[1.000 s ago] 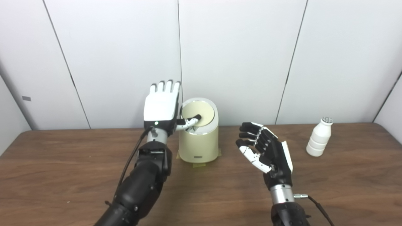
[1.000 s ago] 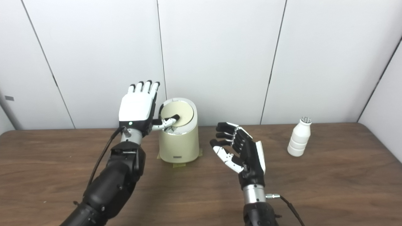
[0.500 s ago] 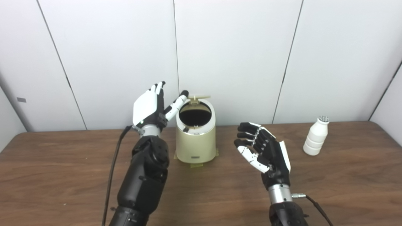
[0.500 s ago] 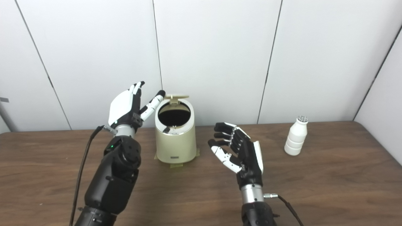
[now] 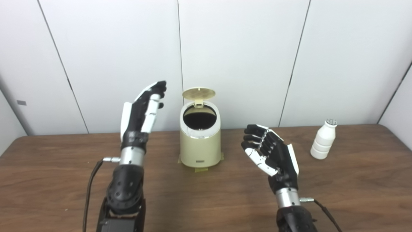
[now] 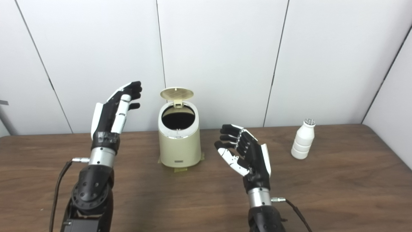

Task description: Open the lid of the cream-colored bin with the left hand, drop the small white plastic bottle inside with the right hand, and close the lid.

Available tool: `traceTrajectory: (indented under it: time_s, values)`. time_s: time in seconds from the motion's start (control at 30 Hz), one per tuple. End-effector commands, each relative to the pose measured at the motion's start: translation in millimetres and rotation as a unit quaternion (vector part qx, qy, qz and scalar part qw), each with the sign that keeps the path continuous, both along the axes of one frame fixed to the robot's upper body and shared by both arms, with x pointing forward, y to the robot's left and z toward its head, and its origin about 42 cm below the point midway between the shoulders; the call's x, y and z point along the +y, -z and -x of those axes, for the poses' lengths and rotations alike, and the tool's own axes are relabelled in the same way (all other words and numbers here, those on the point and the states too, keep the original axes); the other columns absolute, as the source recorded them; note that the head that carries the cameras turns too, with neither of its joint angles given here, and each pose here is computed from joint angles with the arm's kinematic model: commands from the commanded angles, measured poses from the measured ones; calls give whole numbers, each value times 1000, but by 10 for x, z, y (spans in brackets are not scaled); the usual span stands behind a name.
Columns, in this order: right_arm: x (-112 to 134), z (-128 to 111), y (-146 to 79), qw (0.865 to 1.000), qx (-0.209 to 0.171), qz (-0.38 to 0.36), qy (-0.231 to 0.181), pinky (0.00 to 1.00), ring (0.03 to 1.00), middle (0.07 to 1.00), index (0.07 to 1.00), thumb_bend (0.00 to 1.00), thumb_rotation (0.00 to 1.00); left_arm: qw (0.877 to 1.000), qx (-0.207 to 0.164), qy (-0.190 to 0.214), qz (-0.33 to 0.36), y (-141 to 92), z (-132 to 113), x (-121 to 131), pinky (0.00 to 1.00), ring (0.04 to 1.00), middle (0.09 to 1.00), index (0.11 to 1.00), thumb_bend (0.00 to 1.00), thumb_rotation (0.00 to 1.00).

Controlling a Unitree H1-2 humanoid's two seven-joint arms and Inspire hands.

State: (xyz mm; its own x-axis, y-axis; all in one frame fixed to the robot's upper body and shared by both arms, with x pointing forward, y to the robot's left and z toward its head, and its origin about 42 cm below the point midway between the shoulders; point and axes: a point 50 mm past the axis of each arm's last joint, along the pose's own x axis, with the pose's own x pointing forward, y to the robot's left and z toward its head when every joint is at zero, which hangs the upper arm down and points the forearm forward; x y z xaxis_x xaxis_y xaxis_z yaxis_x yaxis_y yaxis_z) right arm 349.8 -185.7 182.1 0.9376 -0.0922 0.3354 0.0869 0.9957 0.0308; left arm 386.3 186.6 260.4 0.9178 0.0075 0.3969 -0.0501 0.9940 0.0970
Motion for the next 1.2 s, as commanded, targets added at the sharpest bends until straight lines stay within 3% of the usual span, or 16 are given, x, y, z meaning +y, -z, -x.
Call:
traceTrajectory:
  time_s: [0.0,0.1,0.27,0.4,0.5,0.57,0.73,0.77,0.8,0.83,0.93,1.07,1.13,1.17]
  values:
    - [-37,-141,-345,997,-75,6,-2,559,645,668,650,339,286,999,-47,8,13,-148,102,47,727,797,789,763,243,839]
    - [-139,-241,-460,995,-95,14,3,578,657,679,657,397,317,999,-44,4,22,-16,243,143,727,791,786,754,258,794]
    - [-285,-365,-898,987,-160,20,8,607,664,672,633,507,179,999,-36,-3,36,155,375,261,704,774,773,743,291,785]
    - [-449,-366,-1289,979,-197,46,39,537,640,664,638,551,182,999,-26,-1,43,284,453,324,711,778,777,752,278,677]
    - [-712,-428,-1458,974,-213,55,54,534,635,667,645,657,198,999,-21,-3,45,389,503,385,724,787,785,758,277,616]
    - [-938,-510,-1474,973,-212,62,75,500,629,667,647,688,198,999,-16,-6,44,451,526,424,729,789,789,762,279,596]
    - [-1380,-607,-1407,965,-193,97,148,610,682,708,705,765,298,999,-14,1,37,574,527,506,737,788,798,779,355,527]
    - [-1391,-573,-1429,965,-191,93,155,594,674,717,716,770,308,999,-14,2,35,586,522,516,740,792,802,782,357,523]
    - [-1393,-538,-1451,964,-191,90,161,474,582,733,732,773,284,999,-15,4,34,594,515,523,743,796,805,784,355,521]
    - [-1407,-506,-1468,962,-191,93,174,443,568,743,741,778,265,999,-15,5,34,598,508,526,743,798,806,785,355,519]
    - [-1482,-461,-1466,956,-189,106,196,586,696,743,732,780,290,999,-15,6,38,613,493,537,759,803,808,786,355,512]
    - [-1646,-401,-1398,950,-165,130,230,640,715,752,752,774,330,999,-13,10,40,627,489,553,776,813,815,787,344,518]
    - [-1687,-366,-1359,948,-156,135,242,442,560,769,773,796,370,999,-14,11,41,631,489,557,774,808,810,784,336,516]
    - [-1706,-337,-1325,948,-151,131,247,412,537,771,776,799,376,999,-15,11,41,632,489,560,774,807,810,783,335,515]
